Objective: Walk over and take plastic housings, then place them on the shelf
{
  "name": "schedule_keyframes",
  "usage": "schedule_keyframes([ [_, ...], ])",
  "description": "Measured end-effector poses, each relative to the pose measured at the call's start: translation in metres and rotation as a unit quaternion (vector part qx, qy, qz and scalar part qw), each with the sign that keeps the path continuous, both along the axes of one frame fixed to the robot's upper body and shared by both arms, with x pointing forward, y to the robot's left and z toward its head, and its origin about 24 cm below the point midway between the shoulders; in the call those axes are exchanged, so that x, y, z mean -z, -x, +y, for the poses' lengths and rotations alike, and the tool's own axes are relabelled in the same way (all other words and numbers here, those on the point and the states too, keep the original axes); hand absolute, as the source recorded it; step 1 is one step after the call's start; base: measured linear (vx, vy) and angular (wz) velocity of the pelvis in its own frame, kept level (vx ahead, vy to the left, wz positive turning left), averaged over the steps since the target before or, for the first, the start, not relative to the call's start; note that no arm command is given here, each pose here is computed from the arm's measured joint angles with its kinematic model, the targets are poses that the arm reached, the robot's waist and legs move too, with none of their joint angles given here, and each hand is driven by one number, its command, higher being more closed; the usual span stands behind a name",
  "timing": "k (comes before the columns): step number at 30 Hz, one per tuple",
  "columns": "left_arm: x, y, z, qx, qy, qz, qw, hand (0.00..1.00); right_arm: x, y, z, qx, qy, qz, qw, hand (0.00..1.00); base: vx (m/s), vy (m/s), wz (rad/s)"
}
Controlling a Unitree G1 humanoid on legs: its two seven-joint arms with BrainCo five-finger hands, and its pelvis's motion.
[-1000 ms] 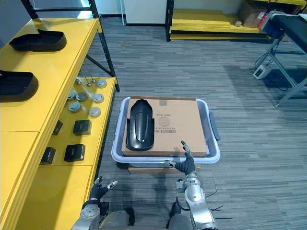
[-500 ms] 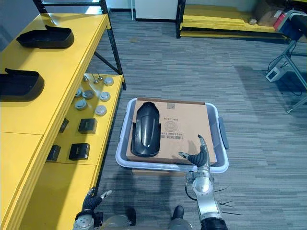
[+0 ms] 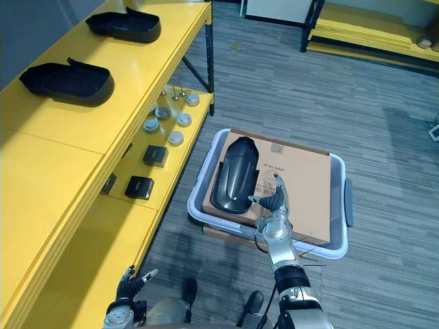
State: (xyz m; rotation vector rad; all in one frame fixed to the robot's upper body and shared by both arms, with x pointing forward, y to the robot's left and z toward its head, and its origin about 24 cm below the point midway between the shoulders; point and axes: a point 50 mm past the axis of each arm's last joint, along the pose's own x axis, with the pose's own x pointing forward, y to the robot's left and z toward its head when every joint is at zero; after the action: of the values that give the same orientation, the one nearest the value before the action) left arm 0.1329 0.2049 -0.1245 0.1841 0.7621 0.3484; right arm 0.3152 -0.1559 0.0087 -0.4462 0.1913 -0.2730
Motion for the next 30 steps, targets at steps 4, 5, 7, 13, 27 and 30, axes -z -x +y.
schedule_keyframes([
  [4,-0.005,-0.012,-0.001,-0.006,0.003,-0.018,1.000,0.00,-0.008,-0.017,0.002,0.037,-0.009,0.012,0.999,0.00,0.00,0.014,0.22],
  [5,-0.006,-0.015,-0.001,-0.008,0.000,-0.024,1.000,0.00,-0.011,-0.021,0.001,0.049,-0.008,0.013,0.999,0.00,0.01,0.038,0.23],
  [7,-0.009,-0.018,-0.003,-0.004,-0.001,-0.032,0.999,0.00,-0.016,-0.027,-0.001,0.065,-0.010,0.013,0.998,0.00,0.01,0.046,0.17],
  [13,-0.016,-0.034,-0.008,-0.016,0.009,-0.060,0.998,0.00,-0.040,-0.047,-0.011,0.101,-0.010,-0.006,0.995,0.00,-0.06,0.045,-0.01],
  [27,-0.018,-0.043,-0.012,0.003,0.010,-0.063,0.998,0.00,-0.056,-0.065,-0.024,0.107,-0.015,0.023,0.994,1.00,-0.03,0.000,0.00],
  [30,-0.017,-0.044,-0.013,0.006,0.010,-0.059,0.998,0.00,-0.050,-0.064,-0.019,0.089,-0.030,0.042,0.995,1.00,0.04,-0.022,-0.12],
])
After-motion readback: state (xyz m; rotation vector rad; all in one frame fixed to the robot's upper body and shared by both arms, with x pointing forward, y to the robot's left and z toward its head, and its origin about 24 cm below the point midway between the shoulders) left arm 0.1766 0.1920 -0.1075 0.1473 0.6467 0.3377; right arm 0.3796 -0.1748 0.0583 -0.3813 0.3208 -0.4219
